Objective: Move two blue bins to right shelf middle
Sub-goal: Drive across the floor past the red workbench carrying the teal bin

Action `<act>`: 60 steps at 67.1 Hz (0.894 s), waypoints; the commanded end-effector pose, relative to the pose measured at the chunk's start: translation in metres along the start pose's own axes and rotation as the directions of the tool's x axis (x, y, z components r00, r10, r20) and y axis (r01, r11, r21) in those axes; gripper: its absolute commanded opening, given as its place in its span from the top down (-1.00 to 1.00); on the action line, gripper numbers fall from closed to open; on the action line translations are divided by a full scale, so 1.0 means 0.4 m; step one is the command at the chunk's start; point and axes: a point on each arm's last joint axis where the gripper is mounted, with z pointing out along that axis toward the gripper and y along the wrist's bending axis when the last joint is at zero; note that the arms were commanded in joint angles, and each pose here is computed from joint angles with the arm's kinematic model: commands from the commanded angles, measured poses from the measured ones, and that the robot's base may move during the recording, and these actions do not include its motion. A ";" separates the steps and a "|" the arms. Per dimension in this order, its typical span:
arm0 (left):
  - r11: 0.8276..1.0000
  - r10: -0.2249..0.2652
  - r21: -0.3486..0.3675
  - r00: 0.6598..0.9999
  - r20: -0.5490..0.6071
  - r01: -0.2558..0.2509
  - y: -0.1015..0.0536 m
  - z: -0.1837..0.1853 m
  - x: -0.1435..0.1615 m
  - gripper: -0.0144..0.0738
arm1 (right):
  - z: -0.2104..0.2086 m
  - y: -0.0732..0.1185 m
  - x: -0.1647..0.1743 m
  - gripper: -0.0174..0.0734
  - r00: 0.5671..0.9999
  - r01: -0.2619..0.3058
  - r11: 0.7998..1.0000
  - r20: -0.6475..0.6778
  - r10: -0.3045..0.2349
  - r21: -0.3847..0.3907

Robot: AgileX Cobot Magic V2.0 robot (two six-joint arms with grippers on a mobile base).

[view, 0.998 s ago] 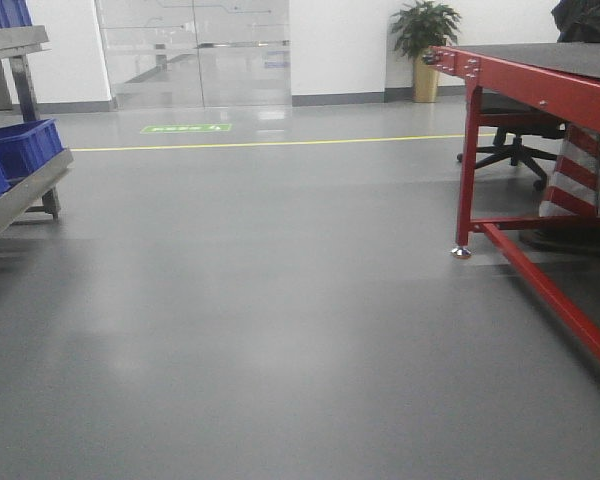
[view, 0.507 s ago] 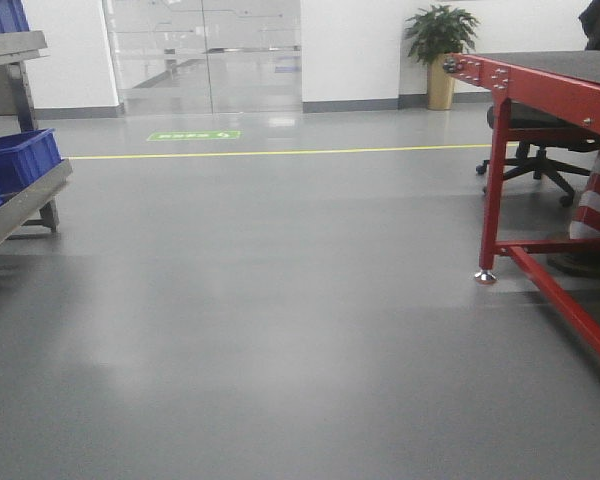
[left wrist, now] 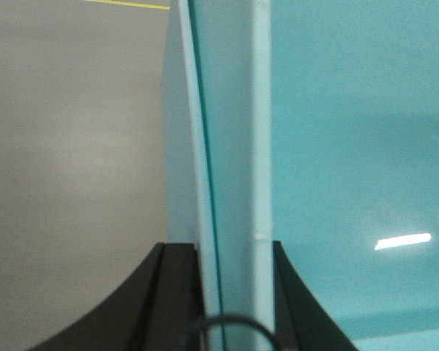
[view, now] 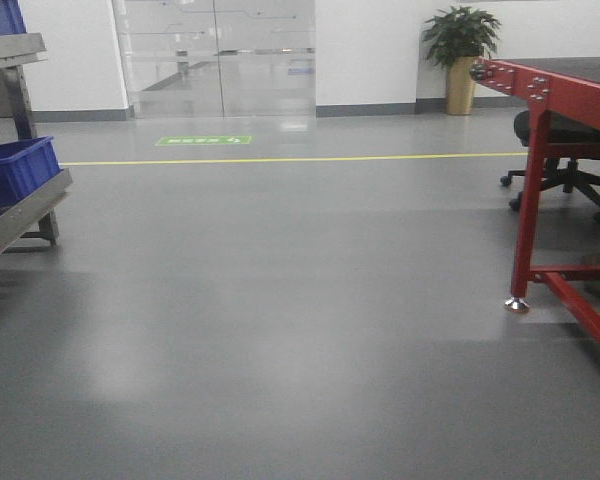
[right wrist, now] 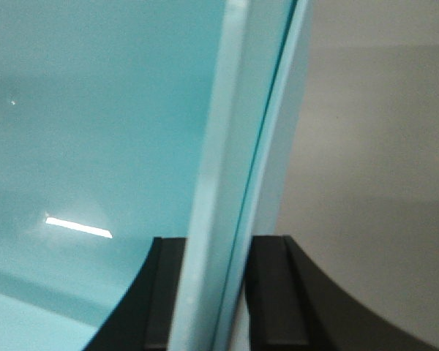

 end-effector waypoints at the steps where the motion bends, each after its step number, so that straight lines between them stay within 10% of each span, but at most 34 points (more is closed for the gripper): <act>1: 1.000 -0.010 0.010 0.986 0.165 0.009 -0.006 -0.026 -0.047 0.92 | -0.031 0.009 -0.027 0.96 0.997 0.020 0.999 0.081 -0.018 -0.026; 60: 1.000 -0.010 0.010 0.986 0.165 0.009 -0.006 -0.026 -0.047 0.92 | -0.031 0.009 -0.027 0.96 0.997 0.020 0.999 0.081 -0.018 -0.026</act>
